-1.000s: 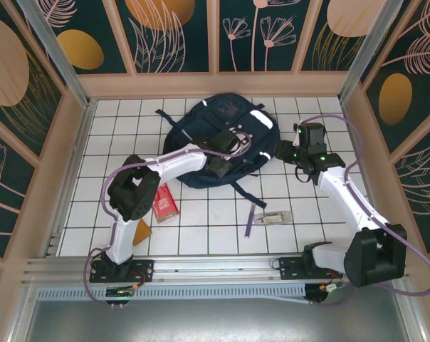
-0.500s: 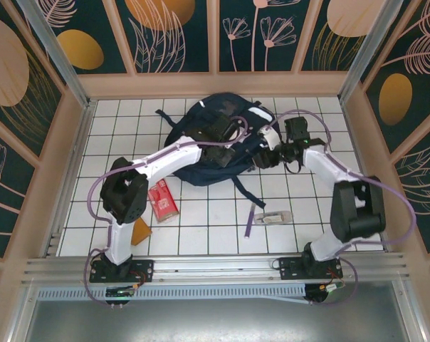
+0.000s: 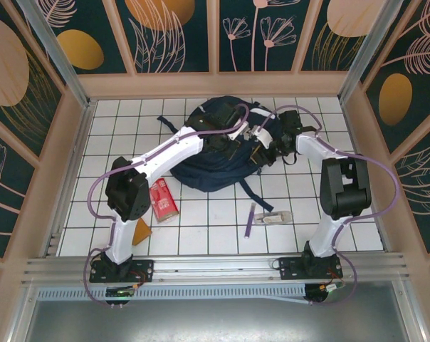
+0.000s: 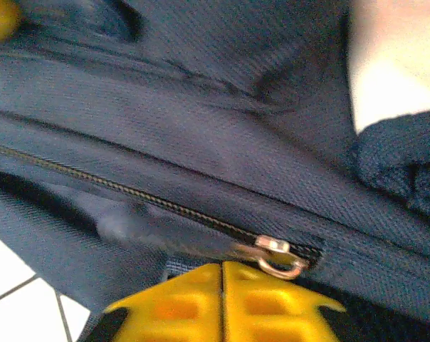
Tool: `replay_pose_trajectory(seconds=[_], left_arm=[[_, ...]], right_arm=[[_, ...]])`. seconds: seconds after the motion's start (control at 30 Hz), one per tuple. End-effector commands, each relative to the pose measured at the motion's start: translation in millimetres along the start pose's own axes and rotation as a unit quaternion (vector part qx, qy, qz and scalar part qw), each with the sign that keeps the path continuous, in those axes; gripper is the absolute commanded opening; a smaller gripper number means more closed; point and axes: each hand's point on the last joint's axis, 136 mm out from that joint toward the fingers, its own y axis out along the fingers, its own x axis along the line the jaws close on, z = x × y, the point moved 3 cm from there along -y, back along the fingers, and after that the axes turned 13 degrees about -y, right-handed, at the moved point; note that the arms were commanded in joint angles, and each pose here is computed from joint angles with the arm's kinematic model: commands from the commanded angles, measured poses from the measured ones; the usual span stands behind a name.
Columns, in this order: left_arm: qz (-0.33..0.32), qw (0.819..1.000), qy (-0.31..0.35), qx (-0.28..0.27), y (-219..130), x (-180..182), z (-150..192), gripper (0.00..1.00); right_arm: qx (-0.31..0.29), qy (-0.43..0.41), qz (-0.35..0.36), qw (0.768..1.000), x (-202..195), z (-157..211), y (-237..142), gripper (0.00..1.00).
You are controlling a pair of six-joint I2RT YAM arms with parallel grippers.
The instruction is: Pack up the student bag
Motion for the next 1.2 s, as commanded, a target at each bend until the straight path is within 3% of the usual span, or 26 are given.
replay_pose_trajectory(seconds=[0.0,0.43,0.53,0.6,0.7,0.93,1.03,1.17], left_arm=[[0.033,0.998,0.002,-0.05,-24,-16,-29,0.0],[0.092,0.993,-0.039,-0.055,-25,-22,-41,0.0],[0.099,0.993,-0.042,-0.054,-26,-23,-41,0.0],[0.107,0.992,-0.043,-0.049,-26,-24,-40,0.0],[0.118,0.991,-0.042,-0.044,-30,-27,-37,0.0],[0.141,0.988,-0.044,-0.044,-35,-33,-36,0.0],[0.149,0.987,-0.046,-0.042,-36,-35,-35,0.0],[0.158,0.985,-0.048,-0.045,-38,-37,-35,0.0]], right_arm=[[-0.054,-0.05,-0.031,0.997,19,-15,-15,0.0],[-0.089,-0.126,-0.001,0.988,47,-19,-28,0.0],[-0.077,-0.117,0.047,0.989,38,-12,-34,0.0],[-0.058,-0.087,0.11,0.988,21,-3,-43,0.2],[-0.068,-0.083,0.162,0.981,11,4,-55,0.31],[-0.118,-0.099,0.163,0.975,5,-2,-47,0.36],[-0.115,-0.1,0.183,0.971,-3,0,-43,0.37],[-0.114,-0.109,0.158,0.975,-2,2,-36,0.36]])
